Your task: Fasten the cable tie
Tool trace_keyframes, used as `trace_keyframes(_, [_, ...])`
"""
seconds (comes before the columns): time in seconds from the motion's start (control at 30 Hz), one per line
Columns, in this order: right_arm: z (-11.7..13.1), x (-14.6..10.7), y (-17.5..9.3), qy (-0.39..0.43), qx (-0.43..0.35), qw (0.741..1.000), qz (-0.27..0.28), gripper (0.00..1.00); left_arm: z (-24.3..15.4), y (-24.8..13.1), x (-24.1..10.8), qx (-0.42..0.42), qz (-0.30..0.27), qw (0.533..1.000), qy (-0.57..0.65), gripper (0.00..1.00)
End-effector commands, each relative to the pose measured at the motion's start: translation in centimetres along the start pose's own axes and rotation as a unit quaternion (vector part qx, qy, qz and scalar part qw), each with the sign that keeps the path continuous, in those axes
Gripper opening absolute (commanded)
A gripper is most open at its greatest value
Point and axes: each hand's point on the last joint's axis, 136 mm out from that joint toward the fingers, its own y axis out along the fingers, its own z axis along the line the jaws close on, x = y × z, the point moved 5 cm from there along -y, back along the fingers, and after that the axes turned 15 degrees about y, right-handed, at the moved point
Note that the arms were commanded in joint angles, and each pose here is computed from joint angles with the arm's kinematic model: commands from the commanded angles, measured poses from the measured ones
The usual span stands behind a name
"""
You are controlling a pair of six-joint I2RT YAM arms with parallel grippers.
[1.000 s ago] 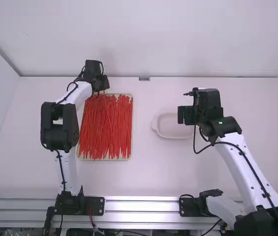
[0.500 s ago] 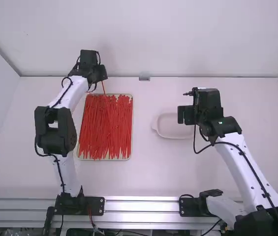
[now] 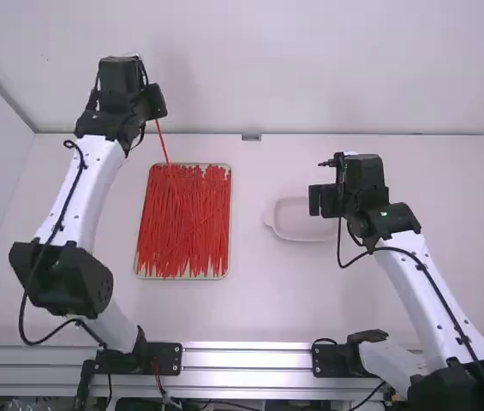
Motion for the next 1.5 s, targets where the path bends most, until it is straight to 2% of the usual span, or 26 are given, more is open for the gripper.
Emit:
trace_keyframes(0.0, [0.5,0.4,-0.1,-0.003,0.011,1.0,-0.002,0.98,0.0,-3.4,2.3,-0.002,-0.039,0.999,0.007,0.01])
trace_keyframes(0.37, [0.5,0.4,-0.1,-0.004,0.01,1.0,-0.004,0.98,0.3,-12.2,3.2,-0.019,-0.087,0.996,0.021,0.01])
trace_keyframes(0.47, [0.5,0.4,-0.1,-0.004,0.011,1.0,-0.003,0.98,0.5,-14.1,2.2,-0.017,-0.107,0.994,0.025,0.01])
trace_keyframes(0.7, [0.6,0.4,-0.1,0.002,0.015,1.0,-0.002,0.98,0.5,-15.8,-1.1,-0.018,-0.147,0.989,0.015,0.01])
trace_keyframes(0.8, [1.9,0.2,-0.2,-0.012,0.069,0.997,0.01,0.98,0.5,-16.2,-3.0,-0.021,-0.161,0.987,0.002,0.01])
trace_keyframes(0.87, [3.7,-0.2,-0.6,-0.049,0.142,0.988,0.022,0.98,0.5,-16.5,-4.5,-0.026,-0.168,0.985,-0.016,0.01])
trace_keyframes(1.07, [6.3,-0.8,-1.7,-0.088,0.259,0.961,0.036,0.98,-0.9,-16.7,-6.5,-0.082,-0.194,0.977,-0.021,0.01])
trace_keyframes(1.27, [9.0,-1.9,-3.7,-0.146,0.398,0.905,0.041,0.98,-3.0,-16.2,-7.7,-0.153,-0.197,0.967,-0.044,0.01])
trace_keyframes(1.4, [10.9,-2.7,-4.5,-0.175,0.461,0.869,0.031,0.98,-5.8,-15.6,-8.0,-0.191,-0.195,0.962,-0.03,0.01])
trace_keyframes(1.47, [11.7,-3.0,-4.5,-0.188,0.471,0.862,0.025,0.98,-7.1,-15.4,-8.0,-0.211,-0.194,0.958,-0.024,0.01])
